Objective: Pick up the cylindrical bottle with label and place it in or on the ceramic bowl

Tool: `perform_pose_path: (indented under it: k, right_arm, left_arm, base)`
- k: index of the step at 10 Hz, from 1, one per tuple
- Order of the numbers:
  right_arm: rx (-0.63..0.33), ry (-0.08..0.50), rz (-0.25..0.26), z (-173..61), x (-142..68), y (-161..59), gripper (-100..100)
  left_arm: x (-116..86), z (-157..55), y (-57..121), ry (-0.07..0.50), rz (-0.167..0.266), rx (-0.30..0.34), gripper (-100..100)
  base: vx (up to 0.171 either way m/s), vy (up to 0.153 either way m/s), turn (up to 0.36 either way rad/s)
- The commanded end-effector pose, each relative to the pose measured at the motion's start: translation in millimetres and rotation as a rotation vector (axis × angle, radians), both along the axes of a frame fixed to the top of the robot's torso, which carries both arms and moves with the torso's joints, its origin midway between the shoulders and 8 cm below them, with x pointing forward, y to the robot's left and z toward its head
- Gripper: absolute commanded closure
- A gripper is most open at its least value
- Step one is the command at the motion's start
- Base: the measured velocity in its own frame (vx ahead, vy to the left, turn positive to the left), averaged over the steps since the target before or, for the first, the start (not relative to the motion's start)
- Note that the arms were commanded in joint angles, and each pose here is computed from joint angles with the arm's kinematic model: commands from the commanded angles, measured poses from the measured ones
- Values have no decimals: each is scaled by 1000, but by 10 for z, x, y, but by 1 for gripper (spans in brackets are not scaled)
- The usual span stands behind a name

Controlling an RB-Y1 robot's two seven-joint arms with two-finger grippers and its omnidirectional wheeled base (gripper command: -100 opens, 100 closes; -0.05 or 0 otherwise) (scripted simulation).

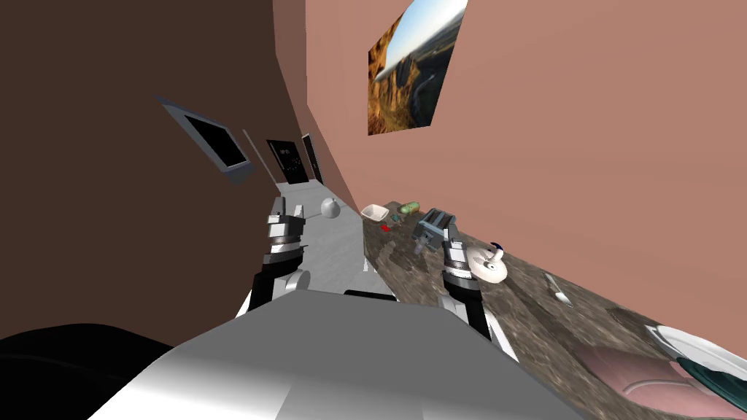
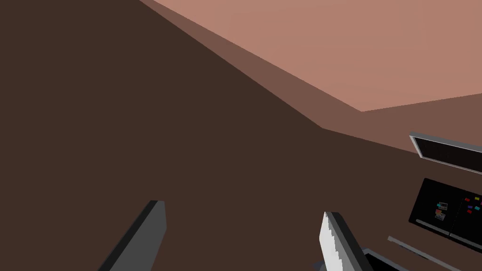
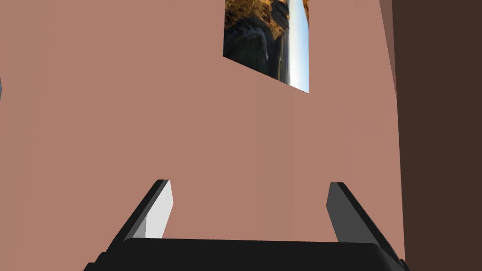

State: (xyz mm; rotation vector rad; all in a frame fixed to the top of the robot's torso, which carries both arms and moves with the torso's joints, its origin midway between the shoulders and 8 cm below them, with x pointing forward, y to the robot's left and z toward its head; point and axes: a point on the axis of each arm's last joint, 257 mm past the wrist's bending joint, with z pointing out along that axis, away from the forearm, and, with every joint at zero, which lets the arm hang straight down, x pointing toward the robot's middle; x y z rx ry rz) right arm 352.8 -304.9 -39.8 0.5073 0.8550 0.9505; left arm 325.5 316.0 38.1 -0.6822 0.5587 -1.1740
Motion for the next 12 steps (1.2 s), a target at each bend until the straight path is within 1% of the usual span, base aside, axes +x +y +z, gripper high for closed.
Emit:
perform_pose_path:
  k: [1, 6, 12]
  right_arm:
    - [-62, 25, -27, -104, 32, -14, -100]
    - [-270, 117, -108, -508, 132, -75, -100]
    - [-536, 248, -191, -1120, 220, -205, -100]
  left_arm:
    - [0, 0, 0, 0, 0, 0, 0]
    - [0, 0, 0, 0, 0, 0, 0]
    - [0, 0, 0, 0, 0, 0, 0]
  base:
    - [60, 52, -141]
    - [80, 65, -151]
    - [82, 85, -176]
